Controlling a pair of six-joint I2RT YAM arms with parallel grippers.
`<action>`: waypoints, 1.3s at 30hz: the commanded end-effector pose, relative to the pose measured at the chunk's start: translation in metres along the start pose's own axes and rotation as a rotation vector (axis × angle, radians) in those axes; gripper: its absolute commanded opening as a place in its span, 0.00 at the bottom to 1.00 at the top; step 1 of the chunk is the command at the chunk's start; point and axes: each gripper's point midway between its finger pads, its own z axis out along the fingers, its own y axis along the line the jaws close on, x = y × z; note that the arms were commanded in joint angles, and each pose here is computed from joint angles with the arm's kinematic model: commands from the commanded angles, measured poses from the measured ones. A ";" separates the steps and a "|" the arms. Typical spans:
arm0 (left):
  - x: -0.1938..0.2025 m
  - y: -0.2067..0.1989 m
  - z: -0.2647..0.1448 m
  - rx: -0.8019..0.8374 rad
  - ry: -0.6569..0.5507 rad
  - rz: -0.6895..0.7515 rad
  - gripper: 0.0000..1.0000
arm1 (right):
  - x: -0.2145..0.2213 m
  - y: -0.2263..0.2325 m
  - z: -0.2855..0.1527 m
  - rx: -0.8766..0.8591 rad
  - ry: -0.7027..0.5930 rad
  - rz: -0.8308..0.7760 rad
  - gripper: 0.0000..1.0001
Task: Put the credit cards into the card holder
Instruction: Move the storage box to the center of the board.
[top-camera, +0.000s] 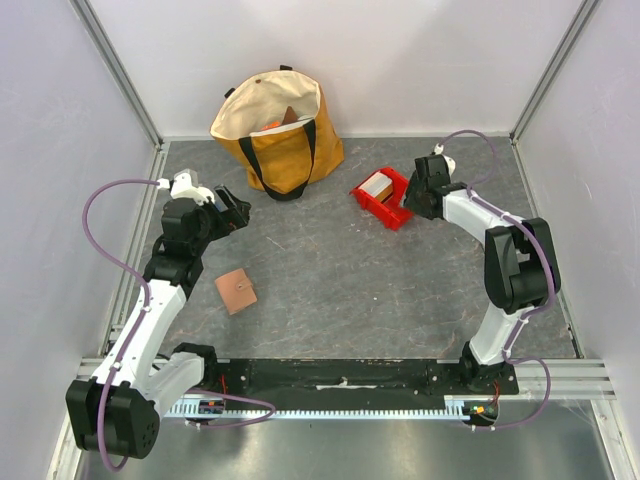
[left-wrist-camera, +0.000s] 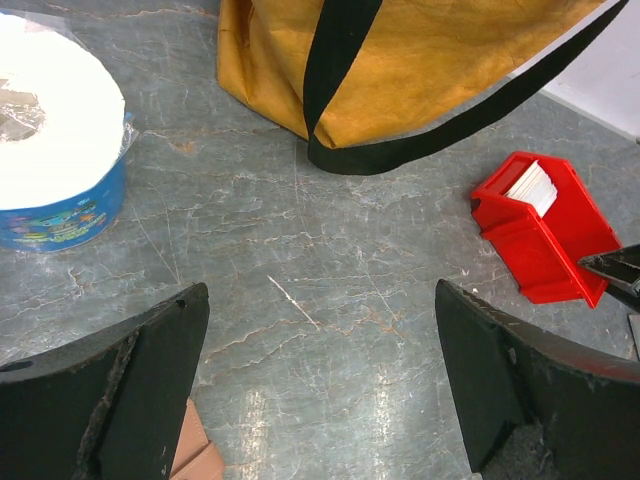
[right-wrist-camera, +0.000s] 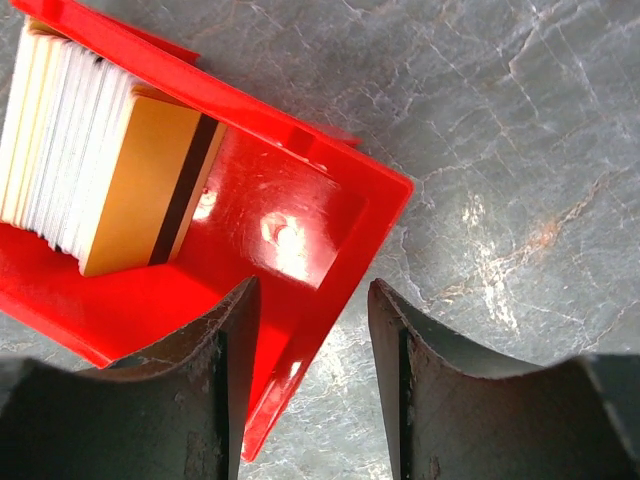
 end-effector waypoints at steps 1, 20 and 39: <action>-0.001 -0.005 -0.002 0.021 0.004 -0.024 0.99 | 0.002 -0.003 0.009 0.024 -0.022 0.065 0.54; 0.000 -0.006 0.000 0.024 0.018 -0.027 0.99 | 0.001 -0.012 0.005 0.039 -0.029 -0.069 0.33; 0.004 -0.006 0.000 0.028 0.036 -0.023 0.99 | 0.009 -0.008 0.002 -0.077 0.049 -0.364 0.22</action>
